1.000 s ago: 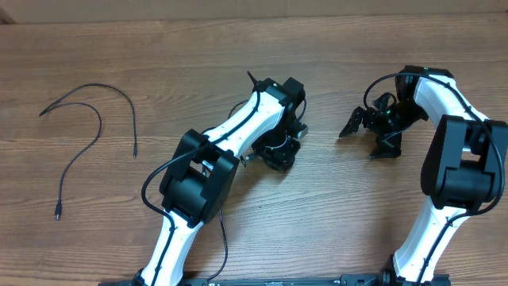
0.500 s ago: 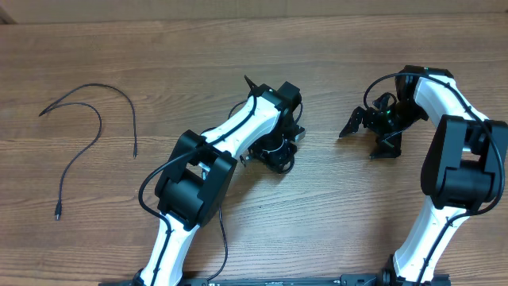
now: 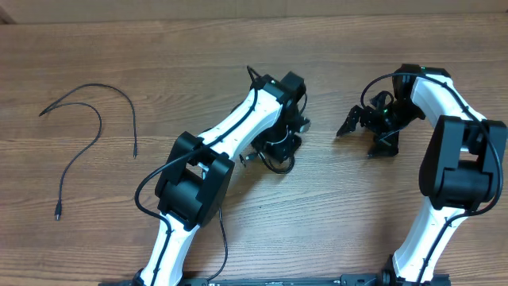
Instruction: Untangle cables
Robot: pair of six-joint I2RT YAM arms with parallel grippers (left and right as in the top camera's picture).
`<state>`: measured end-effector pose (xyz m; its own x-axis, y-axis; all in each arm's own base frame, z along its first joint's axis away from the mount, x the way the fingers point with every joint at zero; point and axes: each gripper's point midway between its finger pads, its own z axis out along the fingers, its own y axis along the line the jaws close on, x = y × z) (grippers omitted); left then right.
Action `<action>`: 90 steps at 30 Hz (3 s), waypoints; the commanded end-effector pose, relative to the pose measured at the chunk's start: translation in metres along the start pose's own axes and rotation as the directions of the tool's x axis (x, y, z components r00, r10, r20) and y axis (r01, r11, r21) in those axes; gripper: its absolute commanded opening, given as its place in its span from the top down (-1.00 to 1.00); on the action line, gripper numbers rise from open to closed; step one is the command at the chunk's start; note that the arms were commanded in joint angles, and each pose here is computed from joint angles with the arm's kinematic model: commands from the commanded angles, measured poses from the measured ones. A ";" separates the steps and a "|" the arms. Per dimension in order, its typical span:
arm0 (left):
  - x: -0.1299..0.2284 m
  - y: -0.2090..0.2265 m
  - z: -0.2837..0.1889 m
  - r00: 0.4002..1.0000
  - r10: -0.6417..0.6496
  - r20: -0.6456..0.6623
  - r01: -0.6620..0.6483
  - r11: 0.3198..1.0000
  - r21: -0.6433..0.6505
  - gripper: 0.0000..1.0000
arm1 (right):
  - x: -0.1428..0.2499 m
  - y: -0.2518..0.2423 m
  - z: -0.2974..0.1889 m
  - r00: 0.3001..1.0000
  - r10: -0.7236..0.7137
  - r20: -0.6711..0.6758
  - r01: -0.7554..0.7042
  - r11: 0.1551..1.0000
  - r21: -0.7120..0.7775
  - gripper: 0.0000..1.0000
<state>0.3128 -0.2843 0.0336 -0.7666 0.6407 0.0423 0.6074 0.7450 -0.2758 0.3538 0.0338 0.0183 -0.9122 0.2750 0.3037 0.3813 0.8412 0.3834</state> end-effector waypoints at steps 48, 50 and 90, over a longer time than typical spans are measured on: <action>-0.022 0.006 0.011 0.902 -0.407 0.145 0.423 0.900 -0.104 0.05 | -0.061 0.017 -0.001 0.953 -0.140 0.270 0.153 0.988 -0.026 -1.00; -0.022 0.006 0.011 0.899 -0.413 0.146 0.429 0.898 -0.103 0.13 | -0.073 0.021 -0.005 0.934 -0.161 0.318 0.179 0.984 -0.028 -1.00; 0.004 0.033 0.023 0.880 -0.458 0.129 0.475 0.843 -0.252 0.39 | -0.102 0.033 -0.018 0.873 -0.210 0.440 0.246 0.969 -0.025 -1.00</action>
<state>0.3290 -0.2654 0.0040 -0.9792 0.2005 0.0303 0.2007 0.9796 0.0042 0.4651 0.0230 0.0252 -0.9365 0.2778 -0.2142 0.1494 0.8683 0.4729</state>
